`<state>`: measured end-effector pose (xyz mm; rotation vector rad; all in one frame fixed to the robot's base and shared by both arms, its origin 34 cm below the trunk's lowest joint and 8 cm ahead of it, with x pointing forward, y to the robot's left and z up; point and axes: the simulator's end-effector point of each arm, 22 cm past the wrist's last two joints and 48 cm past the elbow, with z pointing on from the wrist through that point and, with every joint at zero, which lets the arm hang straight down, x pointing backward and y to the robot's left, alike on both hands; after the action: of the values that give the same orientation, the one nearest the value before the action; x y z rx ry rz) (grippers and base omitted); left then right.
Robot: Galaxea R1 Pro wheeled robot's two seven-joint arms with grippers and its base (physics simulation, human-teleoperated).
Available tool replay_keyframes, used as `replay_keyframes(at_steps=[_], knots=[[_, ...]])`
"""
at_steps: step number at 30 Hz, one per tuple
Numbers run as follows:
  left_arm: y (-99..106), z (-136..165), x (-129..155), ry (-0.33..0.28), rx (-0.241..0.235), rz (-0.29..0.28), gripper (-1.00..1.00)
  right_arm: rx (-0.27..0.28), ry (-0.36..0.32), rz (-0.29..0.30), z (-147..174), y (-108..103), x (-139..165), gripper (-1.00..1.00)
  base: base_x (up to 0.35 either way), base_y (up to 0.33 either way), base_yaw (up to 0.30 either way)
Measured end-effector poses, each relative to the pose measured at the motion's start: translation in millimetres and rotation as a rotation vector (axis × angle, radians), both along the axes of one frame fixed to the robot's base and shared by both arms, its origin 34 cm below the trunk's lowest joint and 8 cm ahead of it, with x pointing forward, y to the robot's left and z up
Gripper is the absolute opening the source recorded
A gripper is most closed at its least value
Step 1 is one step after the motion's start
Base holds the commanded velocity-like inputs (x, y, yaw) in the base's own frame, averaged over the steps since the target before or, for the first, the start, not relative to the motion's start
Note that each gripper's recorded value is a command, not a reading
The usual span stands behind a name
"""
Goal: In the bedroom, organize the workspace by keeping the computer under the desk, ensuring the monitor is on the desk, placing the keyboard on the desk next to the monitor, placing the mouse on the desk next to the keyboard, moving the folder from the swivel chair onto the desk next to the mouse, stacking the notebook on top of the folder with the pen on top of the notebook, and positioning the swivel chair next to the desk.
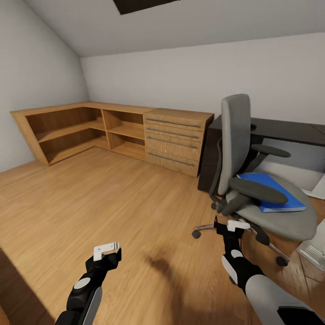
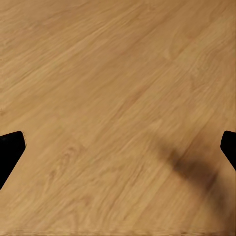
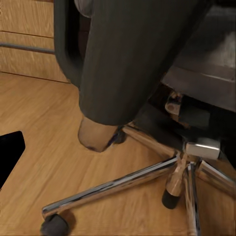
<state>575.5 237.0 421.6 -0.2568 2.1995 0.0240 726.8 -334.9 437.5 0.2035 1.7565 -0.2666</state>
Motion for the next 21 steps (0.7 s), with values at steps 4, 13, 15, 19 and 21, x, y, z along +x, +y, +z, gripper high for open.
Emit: replay_keyframes(at_steps=[4,13,15,19,21], knots=[[0.0,0.0,0.0,0.000,0.000,0.000,1.00,0.000,0.001,0.000,-0.5,0.1,-0.3,1.00,-0.311,0.000,0.000],[-0.1,0.0,0.0,0.000,-0.001,0.000,1.00,0.001,0.008,0.004,-2.6,1.8,-0.8,1.00,-0.320,0.000,-0.049],[-0.1,0.1,0.1,0.000,-0.001,0.000,1.00,0.003,0.010,0.006,-3.3,3.7,-1.0,1.00,-0.239,0.000,-0.205],[-0.2,0.2,0.0,0.000,-0.001,0.000,1.00,0.007,0.011,0.009,-4.3,6.6,-1.3,1.00,-0.130,0.000,-0.234],[-0.2,0.3,0.0,-0.001,-0.001,0.000,1.00,0.008,0.012,0.009,-4.3,7.6,-1.3,1.00,-0.049,0.000,-0.252]])
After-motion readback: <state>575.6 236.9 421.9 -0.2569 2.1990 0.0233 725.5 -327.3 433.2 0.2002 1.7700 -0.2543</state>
